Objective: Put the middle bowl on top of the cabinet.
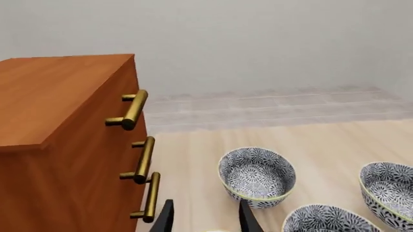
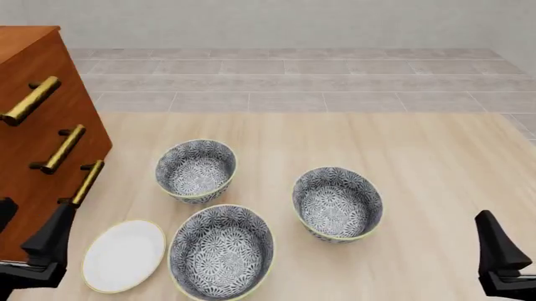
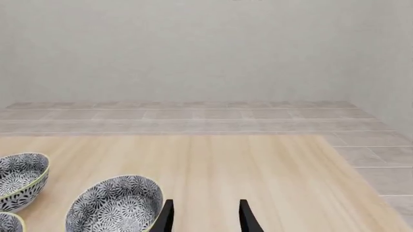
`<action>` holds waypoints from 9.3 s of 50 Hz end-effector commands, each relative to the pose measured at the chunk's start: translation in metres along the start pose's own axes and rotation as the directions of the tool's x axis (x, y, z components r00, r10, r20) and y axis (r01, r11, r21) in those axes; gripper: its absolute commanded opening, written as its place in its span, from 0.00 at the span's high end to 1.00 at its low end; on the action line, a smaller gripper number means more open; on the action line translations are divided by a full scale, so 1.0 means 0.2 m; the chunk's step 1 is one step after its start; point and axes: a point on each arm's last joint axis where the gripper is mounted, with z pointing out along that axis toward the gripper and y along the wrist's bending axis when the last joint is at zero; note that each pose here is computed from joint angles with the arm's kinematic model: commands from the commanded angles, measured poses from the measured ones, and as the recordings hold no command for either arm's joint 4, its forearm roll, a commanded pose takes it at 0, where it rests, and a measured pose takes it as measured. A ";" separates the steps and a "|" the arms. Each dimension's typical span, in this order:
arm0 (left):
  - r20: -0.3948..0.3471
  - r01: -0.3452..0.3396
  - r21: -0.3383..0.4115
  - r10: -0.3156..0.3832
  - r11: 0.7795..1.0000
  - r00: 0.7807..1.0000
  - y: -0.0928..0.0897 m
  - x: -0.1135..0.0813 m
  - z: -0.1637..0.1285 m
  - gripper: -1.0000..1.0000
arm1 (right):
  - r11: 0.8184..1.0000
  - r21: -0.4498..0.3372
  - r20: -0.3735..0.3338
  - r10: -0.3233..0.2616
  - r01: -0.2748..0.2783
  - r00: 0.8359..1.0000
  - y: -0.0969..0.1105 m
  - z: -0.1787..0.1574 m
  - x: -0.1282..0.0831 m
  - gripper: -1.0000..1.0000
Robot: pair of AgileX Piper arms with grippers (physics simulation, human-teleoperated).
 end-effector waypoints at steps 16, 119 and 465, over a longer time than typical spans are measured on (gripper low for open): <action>-0.139 -0.036 0.193 0.064 0.981 0.988 -0.10 -0.15 0.25 0.00 | 1.000 0.008 -0.001 -0.004 0.004 1.000 0.00 0.00 0.00 0.00; -0.350 -0.124 0.656 0.445 0.744 0.824 -0.86 -0.41 0.93 0.00 | 0.999 0.024 -0.013 -0.037 0.037 0.999 -0.01 0.00 0.02 0.00; -0.417 0.172 0.479 0.050 0.861 0.908 -0.79 -0.58 0.97 1.00 | 0.999 0.028 -0.054 -0.035 0.036 0.998 -0.01 0.00 0.04 0.00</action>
